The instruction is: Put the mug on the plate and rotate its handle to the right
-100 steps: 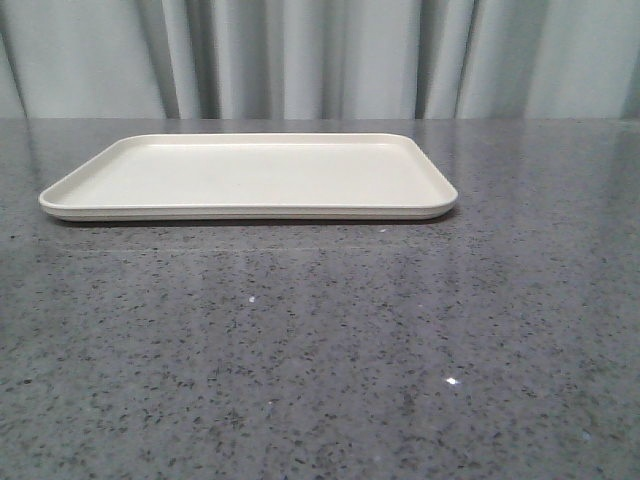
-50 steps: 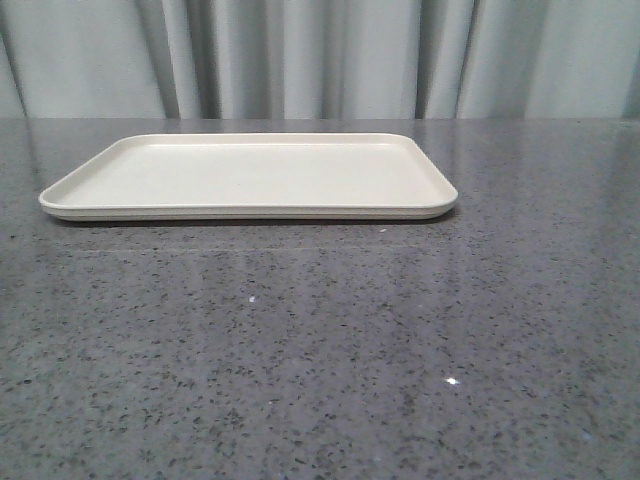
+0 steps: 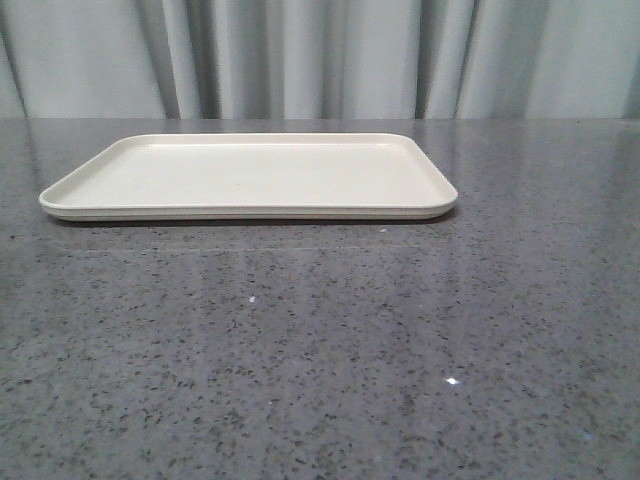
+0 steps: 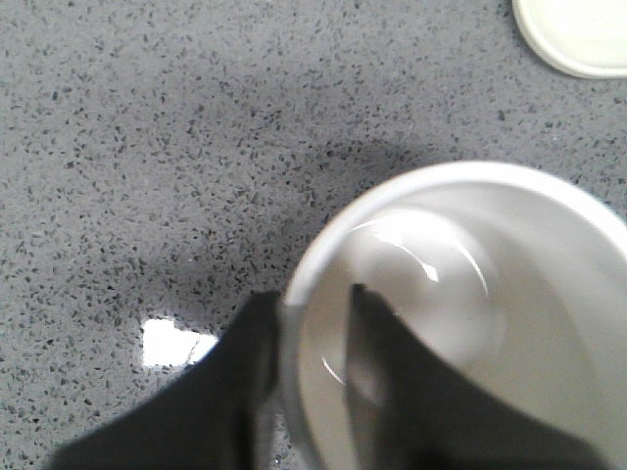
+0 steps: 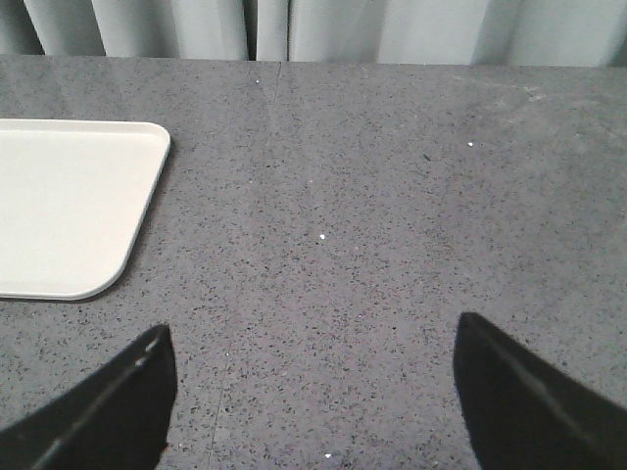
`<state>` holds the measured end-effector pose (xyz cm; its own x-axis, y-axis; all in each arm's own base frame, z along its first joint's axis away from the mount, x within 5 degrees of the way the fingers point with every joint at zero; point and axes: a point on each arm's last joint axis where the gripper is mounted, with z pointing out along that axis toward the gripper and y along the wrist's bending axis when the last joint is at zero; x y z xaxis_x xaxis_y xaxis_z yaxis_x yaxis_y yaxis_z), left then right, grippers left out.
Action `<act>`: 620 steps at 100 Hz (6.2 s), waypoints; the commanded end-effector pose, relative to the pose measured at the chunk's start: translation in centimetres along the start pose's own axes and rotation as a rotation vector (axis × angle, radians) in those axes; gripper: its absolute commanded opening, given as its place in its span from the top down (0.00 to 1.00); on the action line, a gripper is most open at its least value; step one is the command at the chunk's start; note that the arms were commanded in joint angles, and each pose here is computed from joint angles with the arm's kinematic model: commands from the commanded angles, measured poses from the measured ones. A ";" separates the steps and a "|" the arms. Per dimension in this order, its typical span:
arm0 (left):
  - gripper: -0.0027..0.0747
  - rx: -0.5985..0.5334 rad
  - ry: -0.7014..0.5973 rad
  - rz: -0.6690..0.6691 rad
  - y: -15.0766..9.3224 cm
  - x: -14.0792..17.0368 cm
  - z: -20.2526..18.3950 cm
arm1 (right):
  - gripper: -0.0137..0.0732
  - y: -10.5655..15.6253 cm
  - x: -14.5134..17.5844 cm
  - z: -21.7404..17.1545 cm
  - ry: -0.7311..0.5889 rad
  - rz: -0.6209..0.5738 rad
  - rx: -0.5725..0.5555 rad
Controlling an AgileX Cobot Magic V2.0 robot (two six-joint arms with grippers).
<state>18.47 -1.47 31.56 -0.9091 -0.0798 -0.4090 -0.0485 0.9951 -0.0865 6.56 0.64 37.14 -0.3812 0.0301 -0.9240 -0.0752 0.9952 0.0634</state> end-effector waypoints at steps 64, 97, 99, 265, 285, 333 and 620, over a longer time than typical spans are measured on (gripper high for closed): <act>0.99 0.202 -0.287 0.022 -2.7 -5.8 -8.0 | 0.17 0.1 -1.8 -0.3 -0.126 -0.005 -0.004; 0.99 0.318 -0.229 0.195 -9.4 -11.7 -5.7 | 0.17 0.1 -1.8 -0.3 -0.127 -0.005 -0.004; 0.99 0.322 -0.223 0.204 -9.8 -12.1 -5.4 | 0.17 0.1 -1.8 -0.3 -0.127 -0.005 -0.004; 0.99 0.348 0.071 0.400 -18.7 -17.4 7.3 | 0.17 0.1 -1.8 -0.3 -0.127 -0.005 -0.003; 0.99 0.348 0.073 0.409 -18.7 -17.4 7.3 | 0.17 0.1 -1.8 -0.3 -0.127 -0.005 -0.003; 0.56 0.349 0.082 0.427 -18.6 -17.3 7.2 | 0.17 0.1 -2.0 -0.4 -0.142 -0.005 -0.004; 0.42 0.139 -0.479 0.115 -0.4 4.2 -5.3 | 0.17 9.5 -12.0 16.0 0.218 -0.128 -0.462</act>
<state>12.16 -1.83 33.27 -0.6855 0.0002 -0.7280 0.1209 0.9861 -0.1136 23.61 9.79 41.42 -0.5905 -0.1704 -0.7889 -0.4824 0.8581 0.1758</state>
